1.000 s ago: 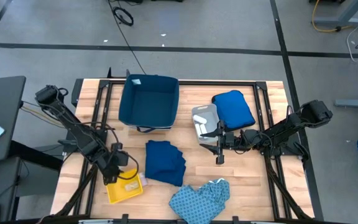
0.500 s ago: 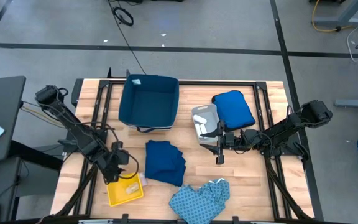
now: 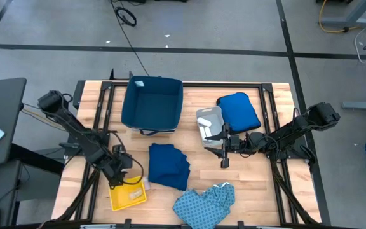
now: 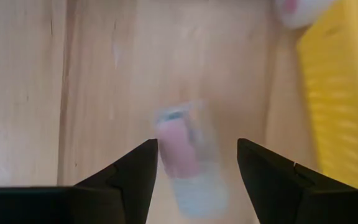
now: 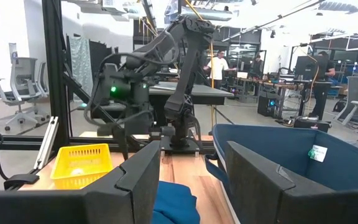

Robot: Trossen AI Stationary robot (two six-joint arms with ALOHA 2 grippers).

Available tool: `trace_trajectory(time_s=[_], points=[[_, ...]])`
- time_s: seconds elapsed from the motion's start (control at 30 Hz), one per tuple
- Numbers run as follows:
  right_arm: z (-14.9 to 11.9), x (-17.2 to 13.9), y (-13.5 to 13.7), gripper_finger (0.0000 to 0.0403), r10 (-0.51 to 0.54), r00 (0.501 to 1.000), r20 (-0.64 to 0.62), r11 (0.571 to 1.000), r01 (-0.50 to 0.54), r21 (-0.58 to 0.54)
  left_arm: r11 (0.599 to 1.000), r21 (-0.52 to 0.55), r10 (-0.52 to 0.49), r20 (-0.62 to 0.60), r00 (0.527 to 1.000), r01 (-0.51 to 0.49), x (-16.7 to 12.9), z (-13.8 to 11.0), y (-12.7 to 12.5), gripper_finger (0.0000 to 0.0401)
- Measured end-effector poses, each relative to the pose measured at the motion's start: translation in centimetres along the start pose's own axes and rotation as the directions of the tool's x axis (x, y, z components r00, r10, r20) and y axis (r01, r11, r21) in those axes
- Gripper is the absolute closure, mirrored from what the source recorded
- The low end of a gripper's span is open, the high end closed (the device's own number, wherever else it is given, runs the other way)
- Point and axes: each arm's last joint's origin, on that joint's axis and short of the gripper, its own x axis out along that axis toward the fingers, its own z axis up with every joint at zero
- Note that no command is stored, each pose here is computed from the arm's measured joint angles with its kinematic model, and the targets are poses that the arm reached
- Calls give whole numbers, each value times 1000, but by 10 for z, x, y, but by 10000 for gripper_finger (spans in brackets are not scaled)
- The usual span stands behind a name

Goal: Pick & place medical supplies in basket/bin
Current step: Put the left transparent pill bottle into the yellow bin

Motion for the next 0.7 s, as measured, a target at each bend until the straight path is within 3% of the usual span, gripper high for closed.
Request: trace_trajectory(time_s=[0.27, 0.53, 0.7], points=[[0, 0, 0, 215, 0, 1000, 0, 1000, 0, -3, 1000, 11, 17, -57, 998, -17, 19, 2, -6, 175], [0, 0, 0, 215, 0, 1000, 0, 1000, 0, -7, 999, 22, 25, -69, 997, -23, 23, 3, -6, 245], [0, 0, 0, 215, 0, 1000, 0, 1000, 0, -7, 999, 48, 30, -63, 998, -27, 23, 3, -5, 250]])
